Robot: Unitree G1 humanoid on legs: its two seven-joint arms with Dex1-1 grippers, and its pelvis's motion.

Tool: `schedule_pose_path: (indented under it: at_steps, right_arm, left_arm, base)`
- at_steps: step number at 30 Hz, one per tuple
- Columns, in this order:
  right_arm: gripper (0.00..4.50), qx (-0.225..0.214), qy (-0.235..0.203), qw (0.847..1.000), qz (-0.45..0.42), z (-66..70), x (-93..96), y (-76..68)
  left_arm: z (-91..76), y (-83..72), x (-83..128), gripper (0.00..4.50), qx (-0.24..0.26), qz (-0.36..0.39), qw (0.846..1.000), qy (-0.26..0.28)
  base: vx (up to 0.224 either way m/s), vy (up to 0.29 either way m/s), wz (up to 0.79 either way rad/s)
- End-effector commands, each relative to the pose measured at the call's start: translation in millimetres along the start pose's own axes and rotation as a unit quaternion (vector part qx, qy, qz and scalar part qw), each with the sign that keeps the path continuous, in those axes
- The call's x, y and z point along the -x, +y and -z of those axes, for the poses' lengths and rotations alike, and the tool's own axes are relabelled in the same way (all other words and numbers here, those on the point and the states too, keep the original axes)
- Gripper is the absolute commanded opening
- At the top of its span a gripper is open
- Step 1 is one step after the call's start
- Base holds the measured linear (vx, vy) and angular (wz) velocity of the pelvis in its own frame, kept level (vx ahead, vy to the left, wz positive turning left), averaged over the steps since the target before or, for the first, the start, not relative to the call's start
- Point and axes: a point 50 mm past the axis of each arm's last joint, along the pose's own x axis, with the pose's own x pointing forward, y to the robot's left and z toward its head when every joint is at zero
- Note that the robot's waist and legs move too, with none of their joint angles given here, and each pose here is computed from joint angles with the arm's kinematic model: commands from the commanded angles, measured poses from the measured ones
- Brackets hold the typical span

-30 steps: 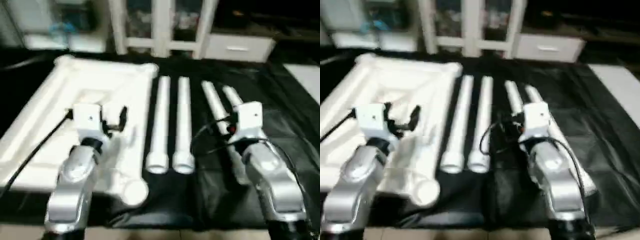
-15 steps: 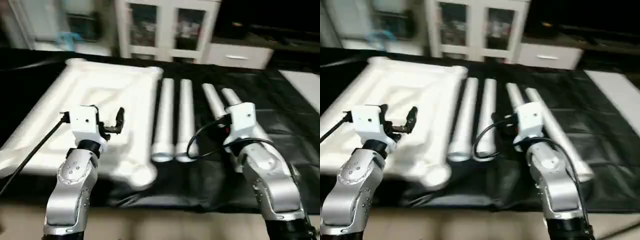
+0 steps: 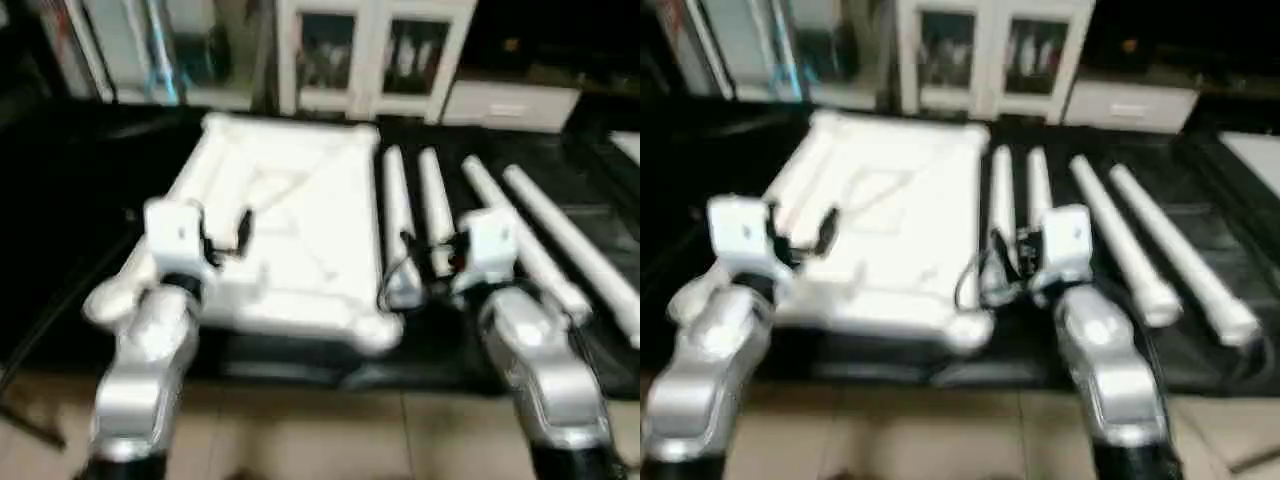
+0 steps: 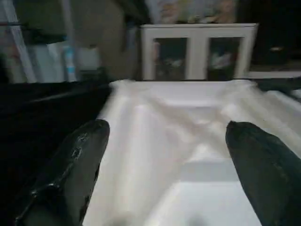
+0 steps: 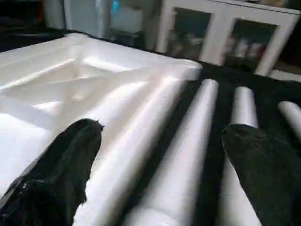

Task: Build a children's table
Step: Move to table

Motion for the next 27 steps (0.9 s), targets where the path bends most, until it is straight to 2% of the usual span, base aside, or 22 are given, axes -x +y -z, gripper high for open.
schedule_pose_path:
  at_steps: [1,4,19,27]
  right_arm:
    - [4.50,0.010,-0.006,1.000,0.011,-4.5,1.5,-6.5]
    - [4.50,0.011,-0.005,1.000,0.013,-4.5,2.3,-8.5]
    - [4.50,0.014,-0.003,1.000,0.013,-4.0,2.3,-7.8]
    - [4.50,0.013,-0.002,1.000,0.016,-2.5,4.3,-8.8]
  left_arm:
    - [-2.0,-8.1,-0.5,4.45,-0.001,0.011,1.000,-0.006]
    - [-1.2,-9.5,0.9,4.45,0.015,0.010,1.000,-0.003]
    - [-0.1,-11.9,1.4,4.45,0.001,0.003,1.000,-0.006]
    - [0.1,-11.4,0.4,4.45,-0.003,0.005,1.000,-0.006]
  base:
    - [-0.056,0.155,0.11]
    - [-0.066,0.035,0.14]
    - [-0.064,-0.030,-0.06]
    - [-0.009,-0.192,0.04]
